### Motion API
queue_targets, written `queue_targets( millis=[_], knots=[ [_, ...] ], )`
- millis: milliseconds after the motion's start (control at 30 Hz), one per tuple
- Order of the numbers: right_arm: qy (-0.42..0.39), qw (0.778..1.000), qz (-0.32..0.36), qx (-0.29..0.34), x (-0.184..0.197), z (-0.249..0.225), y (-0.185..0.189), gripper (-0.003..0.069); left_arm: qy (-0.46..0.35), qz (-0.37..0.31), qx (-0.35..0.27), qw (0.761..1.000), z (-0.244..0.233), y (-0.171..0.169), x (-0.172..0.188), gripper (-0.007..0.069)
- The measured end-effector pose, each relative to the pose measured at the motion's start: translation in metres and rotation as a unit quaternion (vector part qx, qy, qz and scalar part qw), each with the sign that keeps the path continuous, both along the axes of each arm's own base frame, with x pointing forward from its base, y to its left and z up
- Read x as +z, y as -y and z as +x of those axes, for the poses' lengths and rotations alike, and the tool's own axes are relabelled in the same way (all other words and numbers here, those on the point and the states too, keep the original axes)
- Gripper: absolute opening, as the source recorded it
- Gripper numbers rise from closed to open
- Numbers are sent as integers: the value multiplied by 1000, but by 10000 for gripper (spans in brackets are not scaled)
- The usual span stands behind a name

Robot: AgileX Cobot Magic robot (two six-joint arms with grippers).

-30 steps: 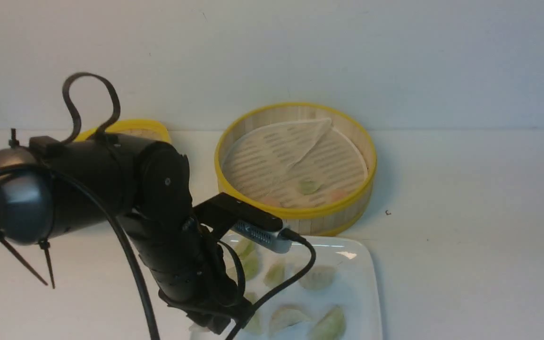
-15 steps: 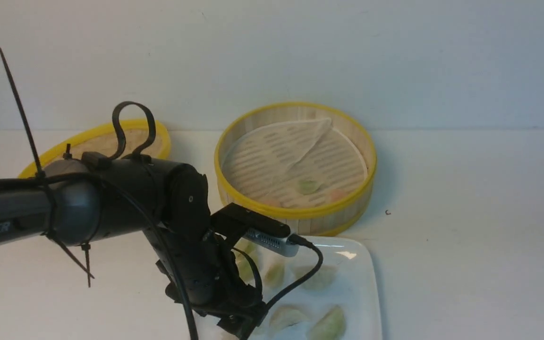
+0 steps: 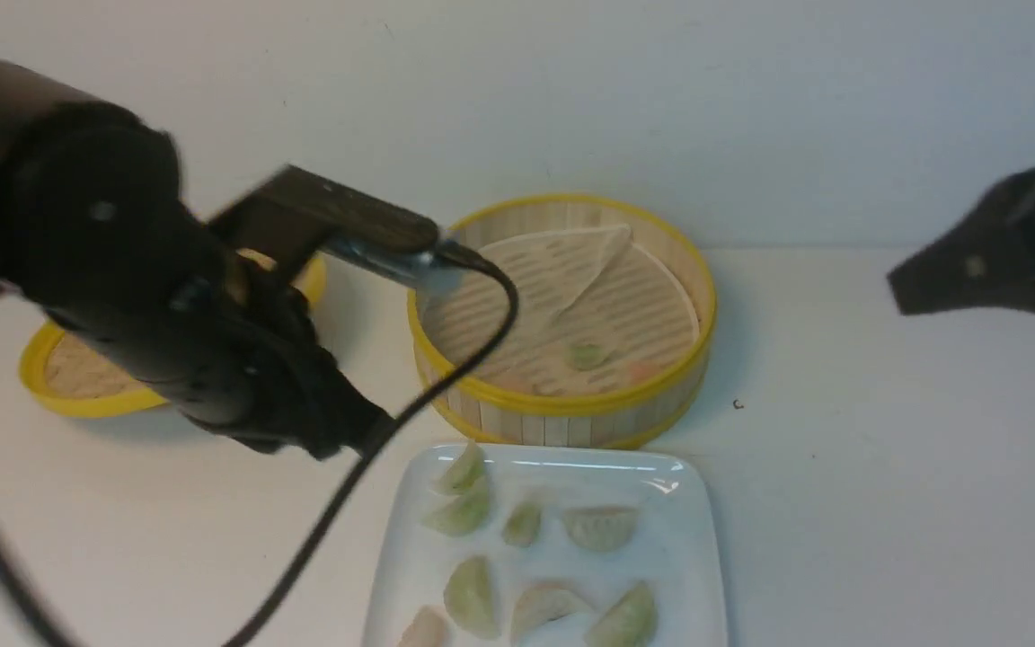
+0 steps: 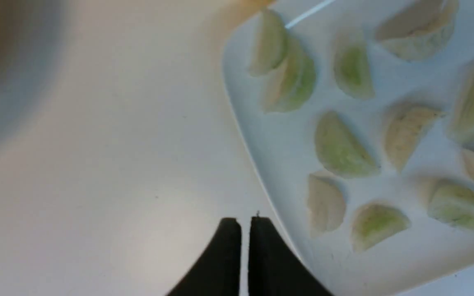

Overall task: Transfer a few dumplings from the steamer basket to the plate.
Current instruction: Use the right arm to grab a dumpling from inside the steamer

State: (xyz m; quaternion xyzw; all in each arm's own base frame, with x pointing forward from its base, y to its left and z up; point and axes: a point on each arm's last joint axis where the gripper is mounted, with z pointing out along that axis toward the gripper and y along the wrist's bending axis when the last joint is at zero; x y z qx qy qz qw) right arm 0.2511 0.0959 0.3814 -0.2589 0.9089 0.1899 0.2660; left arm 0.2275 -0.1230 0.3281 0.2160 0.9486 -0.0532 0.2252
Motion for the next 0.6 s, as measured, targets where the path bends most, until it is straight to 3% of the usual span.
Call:
queue_targets(
  millis=[300,500,600],
  knots=[
    [-18,993,-79,91,-47,95,-82,10,77,-49,14,996,-72,-41,61,-6],
    [-11,986,-117,123,-108,166,-136,127,112,-75,23,991,-124,-69,83,-6],
    [1,981,-144,128,-140,193,-149,224,155,-101,24,982,-151,-84,93,-6]
  ],
)
